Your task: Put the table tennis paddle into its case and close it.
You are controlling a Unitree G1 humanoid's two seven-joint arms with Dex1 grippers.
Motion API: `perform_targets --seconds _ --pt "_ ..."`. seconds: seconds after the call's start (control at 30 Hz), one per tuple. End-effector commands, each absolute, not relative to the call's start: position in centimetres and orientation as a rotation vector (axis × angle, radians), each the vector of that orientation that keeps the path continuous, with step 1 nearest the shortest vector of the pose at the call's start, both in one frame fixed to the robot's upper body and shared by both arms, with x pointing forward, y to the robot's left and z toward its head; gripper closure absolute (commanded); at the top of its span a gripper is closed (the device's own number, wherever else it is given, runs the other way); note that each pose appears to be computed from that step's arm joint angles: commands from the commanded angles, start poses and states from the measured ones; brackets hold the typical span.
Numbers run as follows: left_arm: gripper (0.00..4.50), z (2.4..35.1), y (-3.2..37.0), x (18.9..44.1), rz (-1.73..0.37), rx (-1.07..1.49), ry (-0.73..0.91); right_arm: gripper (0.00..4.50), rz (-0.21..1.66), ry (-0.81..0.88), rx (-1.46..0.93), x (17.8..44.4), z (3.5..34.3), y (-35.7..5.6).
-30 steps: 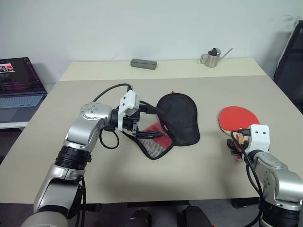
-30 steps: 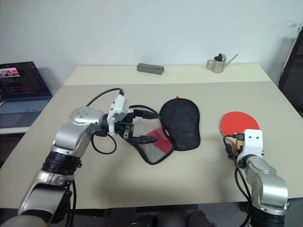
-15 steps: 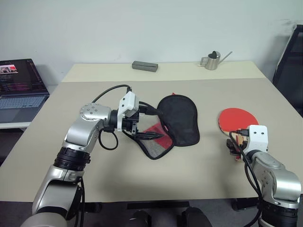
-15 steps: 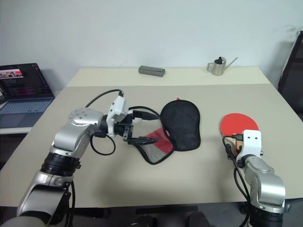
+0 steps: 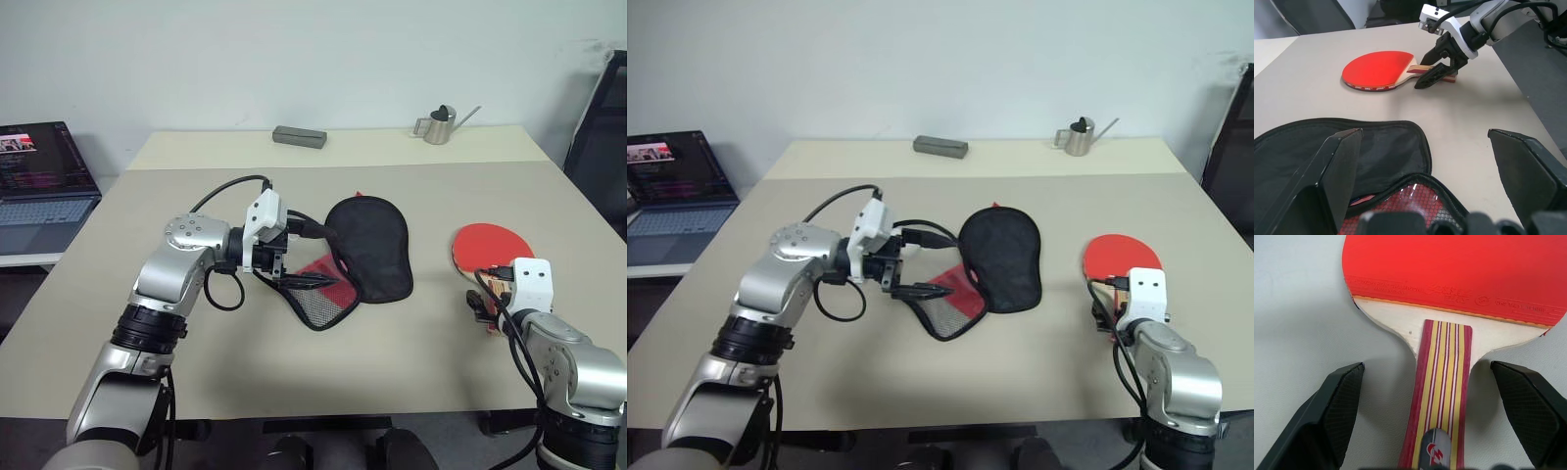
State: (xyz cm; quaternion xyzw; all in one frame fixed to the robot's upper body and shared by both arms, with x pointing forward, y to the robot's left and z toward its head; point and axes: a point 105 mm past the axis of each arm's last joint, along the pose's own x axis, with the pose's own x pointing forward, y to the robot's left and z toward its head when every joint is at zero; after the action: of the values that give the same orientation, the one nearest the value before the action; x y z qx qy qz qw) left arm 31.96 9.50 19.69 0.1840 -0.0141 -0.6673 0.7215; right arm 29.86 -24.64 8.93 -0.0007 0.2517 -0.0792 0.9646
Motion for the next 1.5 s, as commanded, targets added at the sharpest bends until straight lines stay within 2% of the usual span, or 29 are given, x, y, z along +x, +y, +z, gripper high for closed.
perform_targets --seconds 0.03,0.27,0.67,1.03,1.23,1.5 --pt "0.0 21.0 9.7 31.8 -1.461 0.434 -0.083 0.02 -0.163 0.524 -0.003 28.9 8.4 -24.0" --pt "0.0 21.0 9.8 31.7 -1.463 0.439 -0.078 0.02 -0.205 0.5 0.001 27.9 8.4 -23.4" --pt "0.0 21.2 9.7 31.9 -1.464 0.439 -0.084 0.02 -0.31 0.41 -0.051 29.4 8.0 -24.6" --pt "0.0 21.1 10.2 31.9 -1.444 0.446 -0.077 3.29 -0.304 0.425 -0.032 29.4 7.2 -24.0" --pt "0.0 21.1 11.3 32.3 -1.4 0.454 -0.065 3.3 -0.311 0.382 -0.026 30.3 8.3 -24.1" --pt "0.0 22.2 14.3 33.5 -1.263 0.459 -0.078 3.3 -0.254 0.228 -0.056 32.1 12.8 -23.2"
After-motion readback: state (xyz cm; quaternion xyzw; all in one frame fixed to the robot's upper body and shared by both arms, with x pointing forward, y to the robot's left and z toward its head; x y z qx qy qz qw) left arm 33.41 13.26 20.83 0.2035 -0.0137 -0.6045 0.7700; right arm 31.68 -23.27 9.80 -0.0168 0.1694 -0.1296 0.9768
